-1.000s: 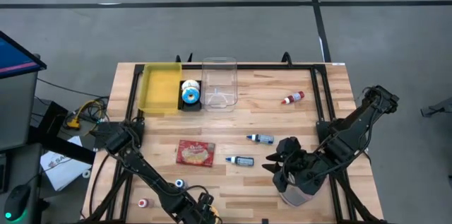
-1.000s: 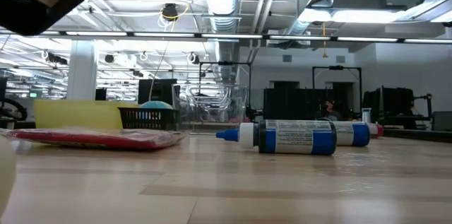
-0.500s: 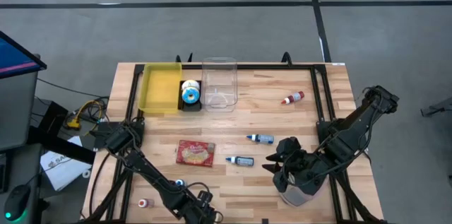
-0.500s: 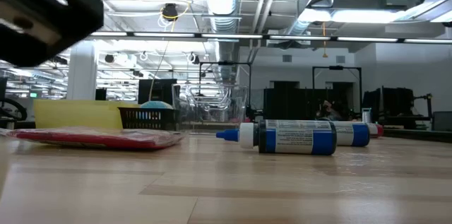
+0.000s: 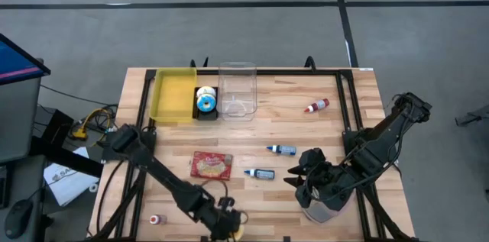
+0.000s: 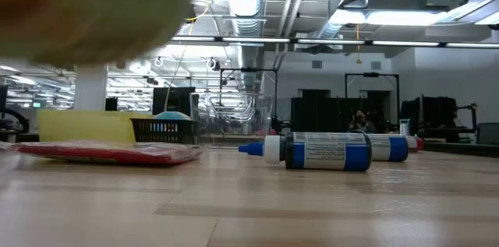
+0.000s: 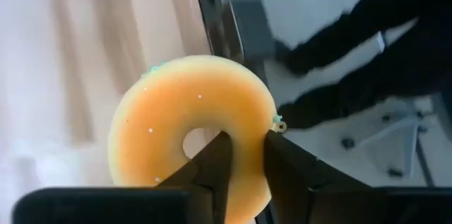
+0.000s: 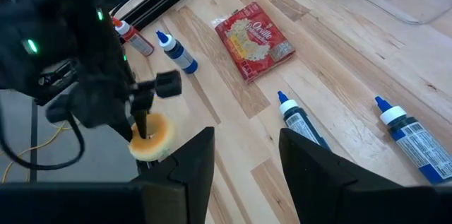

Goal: Pick & Place Food Item
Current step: Put the green doughnut into the black bin

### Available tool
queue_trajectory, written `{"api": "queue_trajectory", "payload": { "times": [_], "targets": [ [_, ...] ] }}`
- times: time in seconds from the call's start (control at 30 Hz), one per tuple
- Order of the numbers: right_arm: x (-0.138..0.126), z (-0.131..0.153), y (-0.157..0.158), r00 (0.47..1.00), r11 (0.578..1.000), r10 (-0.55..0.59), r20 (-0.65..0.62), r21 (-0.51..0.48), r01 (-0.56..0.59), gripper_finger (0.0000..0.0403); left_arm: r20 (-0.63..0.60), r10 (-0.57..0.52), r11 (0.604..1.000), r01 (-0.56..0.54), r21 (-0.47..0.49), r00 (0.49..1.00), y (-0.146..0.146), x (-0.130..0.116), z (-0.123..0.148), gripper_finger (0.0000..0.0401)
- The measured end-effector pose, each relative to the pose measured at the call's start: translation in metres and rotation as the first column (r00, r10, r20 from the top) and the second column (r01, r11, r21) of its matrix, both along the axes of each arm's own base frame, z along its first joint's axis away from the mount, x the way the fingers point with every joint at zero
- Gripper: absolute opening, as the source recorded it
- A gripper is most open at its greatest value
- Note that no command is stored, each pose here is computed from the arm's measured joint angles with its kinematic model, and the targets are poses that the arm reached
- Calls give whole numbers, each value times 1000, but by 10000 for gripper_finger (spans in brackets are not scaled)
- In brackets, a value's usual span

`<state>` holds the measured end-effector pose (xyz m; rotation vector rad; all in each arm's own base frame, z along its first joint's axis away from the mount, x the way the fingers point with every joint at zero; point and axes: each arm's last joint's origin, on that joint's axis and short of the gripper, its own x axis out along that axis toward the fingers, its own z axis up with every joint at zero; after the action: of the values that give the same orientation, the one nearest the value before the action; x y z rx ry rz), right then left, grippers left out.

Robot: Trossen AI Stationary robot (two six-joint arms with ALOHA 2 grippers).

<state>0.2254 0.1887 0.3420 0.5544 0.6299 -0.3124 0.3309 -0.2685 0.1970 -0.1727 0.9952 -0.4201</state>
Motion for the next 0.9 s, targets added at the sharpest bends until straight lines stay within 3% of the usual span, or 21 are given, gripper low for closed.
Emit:
{"api": "queue_trajectory", "payload": {
  "times": [0.23, 0.4, 0.53, 0.67, 0.9],
  "targets": [
    [2, 1, -3, 1000, 999, -20, 17, -32, 21, 153, 82, 124, 989, -116, -97, 989, 52, 23, 44, 50],
    [7, 1, -9, 999, 997, -48, 26, -52, 49, 153, 27, 227, 941, -213, -264, 973, 103, 53, 51, 55],
    [9, 3, -13, 999, 996, -31, 28, -81, 34, 153, 64, 185, 899, -142, -415, 981, 130, 69, 63, 56],
    [2, 15, -18, 998, 994, 21, 63, -110, -14, 154, 86, 112, 860, -53, -508, 990, 150, 68, 82, 56],
    [-9, 48, -17, 937, 935, 291, 193, -265, -235, 173, 188, 18, 771, 107, -628, 982, 189, 58, 124, 67]
  ]
}}
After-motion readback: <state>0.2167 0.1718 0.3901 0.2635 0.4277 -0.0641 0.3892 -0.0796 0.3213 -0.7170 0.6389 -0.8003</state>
